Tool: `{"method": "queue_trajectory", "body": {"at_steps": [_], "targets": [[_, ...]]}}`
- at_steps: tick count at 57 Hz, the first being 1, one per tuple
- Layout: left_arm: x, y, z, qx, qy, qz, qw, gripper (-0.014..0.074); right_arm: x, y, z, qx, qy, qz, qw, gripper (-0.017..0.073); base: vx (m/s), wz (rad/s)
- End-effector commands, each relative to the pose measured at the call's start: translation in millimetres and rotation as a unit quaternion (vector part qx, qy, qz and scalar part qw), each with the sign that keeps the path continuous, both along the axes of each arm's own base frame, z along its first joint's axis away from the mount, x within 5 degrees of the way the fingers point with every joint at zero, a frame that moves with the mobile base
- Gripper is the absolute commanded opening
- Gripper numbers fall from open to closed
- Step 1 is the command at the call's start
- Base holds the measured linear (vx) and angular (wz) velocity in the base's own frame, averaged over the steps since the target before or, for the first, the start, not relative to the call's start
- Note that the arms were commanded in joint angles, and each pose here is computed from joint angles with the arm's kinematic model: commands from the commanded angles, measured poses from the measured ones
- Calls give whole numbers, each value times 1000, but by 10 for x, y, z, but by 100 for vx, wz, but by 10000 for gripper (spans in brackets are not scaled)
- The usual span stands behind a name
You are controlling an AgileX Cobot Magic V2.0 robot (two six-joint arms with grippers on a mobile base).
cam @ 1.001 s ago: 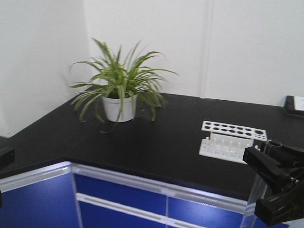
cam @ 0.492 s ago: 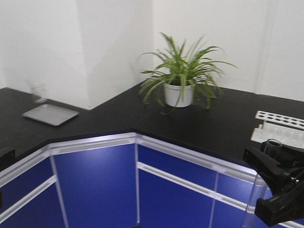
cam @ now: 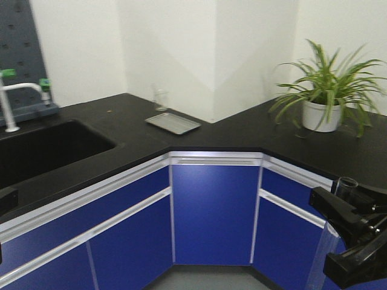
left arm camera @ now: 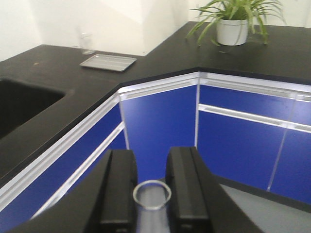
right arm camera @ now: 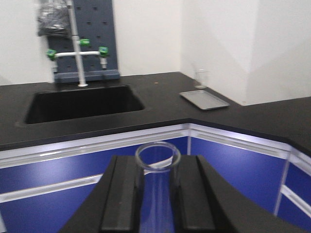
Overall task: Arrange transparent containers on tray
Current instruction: 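Drive the base to the yellow tray holding both tubes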
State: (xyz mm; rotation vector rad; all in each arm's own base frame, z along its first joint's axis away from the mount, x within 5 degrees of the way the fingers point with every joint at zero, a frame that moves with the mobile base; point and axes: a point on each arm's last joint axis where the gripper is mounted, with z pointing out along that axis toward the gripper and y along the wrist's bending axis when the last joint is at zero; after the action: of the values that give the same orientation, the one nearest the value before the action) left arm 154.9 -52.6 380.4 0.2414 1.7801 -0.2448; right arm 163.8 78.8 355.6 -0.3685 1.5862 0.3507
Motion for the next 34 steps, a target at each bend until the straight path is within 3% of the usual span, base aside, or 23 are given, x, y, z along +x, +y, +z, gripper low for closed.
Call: {"method": "queue_trajectory", "body": {"at_steps": [1,34], "targets": [[-20,-13,167,-20,-53,-8,998,-6,-35,10,190,24,-52,14,998,-12,-28,43],[-20,-13,167,-20,-53,-8,998,-6,-35,10,190,24,-52,14,998,-12,-26,39]]}}
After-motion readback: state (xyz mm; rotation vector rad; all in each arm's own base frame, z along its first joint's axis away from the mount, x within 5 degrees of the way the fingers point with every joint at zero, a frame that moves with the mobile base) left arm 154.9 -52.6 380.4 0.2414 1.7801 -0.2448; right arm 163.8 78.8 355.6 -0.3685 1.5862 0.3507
